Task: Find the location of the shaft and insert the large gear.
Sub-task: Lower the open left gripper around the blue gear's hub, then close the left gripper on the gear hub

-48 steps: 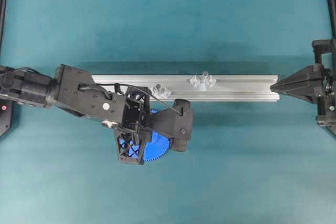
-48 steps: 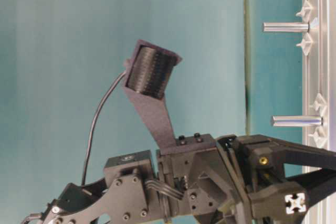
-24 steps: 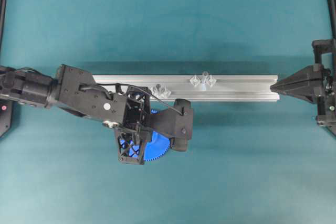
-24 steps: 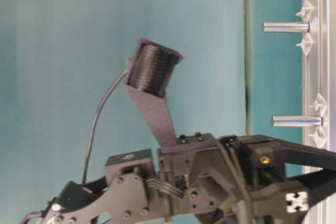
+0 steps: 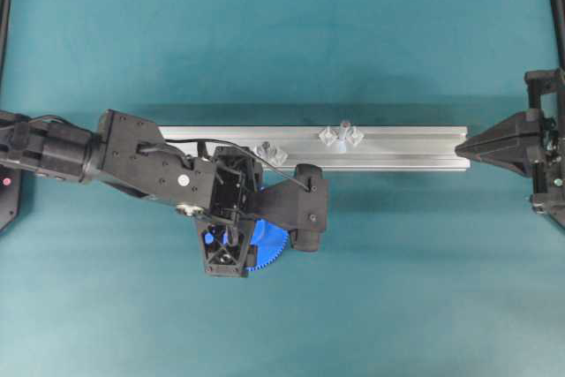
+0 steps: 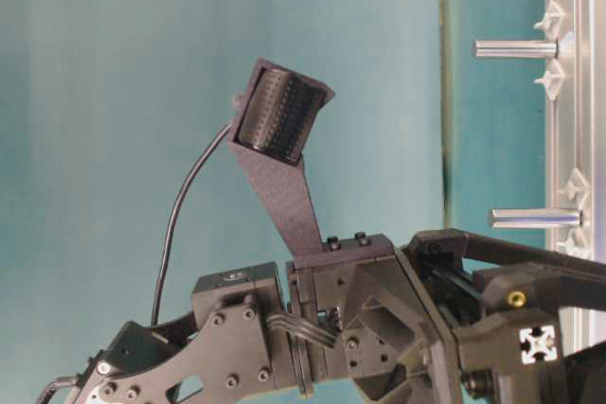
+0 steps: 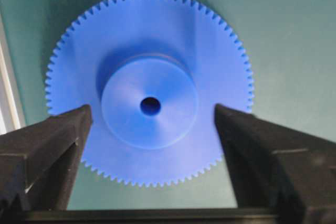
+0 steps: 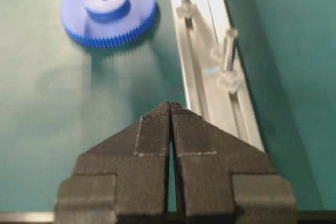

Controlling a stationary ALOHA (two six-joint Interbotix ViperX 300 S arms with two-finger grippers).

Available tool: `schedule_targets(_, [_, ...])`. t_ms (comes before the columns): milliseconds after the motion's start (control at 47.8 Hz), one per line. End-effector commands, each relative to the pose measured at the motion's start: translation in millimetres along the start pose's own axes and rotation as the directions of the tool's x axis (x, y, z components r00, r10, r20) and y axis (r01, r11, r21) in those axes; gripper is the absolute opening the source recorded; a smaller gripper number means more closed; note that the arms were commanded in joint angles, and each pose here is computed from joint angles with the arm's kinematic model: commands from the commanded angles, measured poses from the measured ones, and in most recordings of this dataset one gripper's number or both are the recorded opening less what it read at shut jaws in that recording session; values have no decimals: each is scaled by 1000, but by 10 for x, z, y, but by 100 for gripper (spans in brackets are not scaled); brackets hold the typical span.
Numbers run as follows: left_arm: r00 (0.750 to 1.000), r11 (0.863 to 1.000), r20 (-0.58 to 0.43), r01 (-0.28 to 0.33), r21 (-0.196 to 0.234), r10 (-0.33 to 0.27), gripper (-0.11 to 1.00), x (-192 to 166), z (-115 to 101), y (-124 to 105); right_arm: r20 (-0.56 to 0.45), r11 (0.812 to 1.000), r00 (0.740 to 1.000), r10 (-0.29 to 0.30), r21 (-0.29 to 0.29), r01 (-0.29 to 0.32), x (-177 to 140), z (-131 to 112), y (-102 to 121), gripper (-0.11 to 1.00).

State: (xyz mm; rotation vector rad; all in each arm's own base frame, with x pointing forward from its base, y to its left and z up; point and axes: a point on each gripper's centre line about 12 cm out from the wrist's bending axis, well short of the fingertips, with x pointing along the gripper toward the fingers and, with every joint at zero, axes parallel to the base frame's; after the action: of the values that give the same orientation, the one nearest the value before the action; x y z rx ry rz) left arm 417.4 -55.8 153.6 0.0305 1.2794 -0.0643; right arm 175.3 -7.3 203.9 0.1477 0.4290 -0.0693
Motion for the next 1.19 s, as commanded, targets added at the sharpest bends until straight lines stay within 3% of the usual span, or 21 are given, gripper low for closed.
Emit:
schedule_targets(0, [999,1000,40,1,8,-2,90,-110,73,-15,6,1000,1000,-2,18,2,5,34,-1,-2])
schedule_targets(1171, [1000,1000,-1,-3,-6,3,90,117,42,30,7,1000,1000,-3,11,3,5,35,-2,-2])
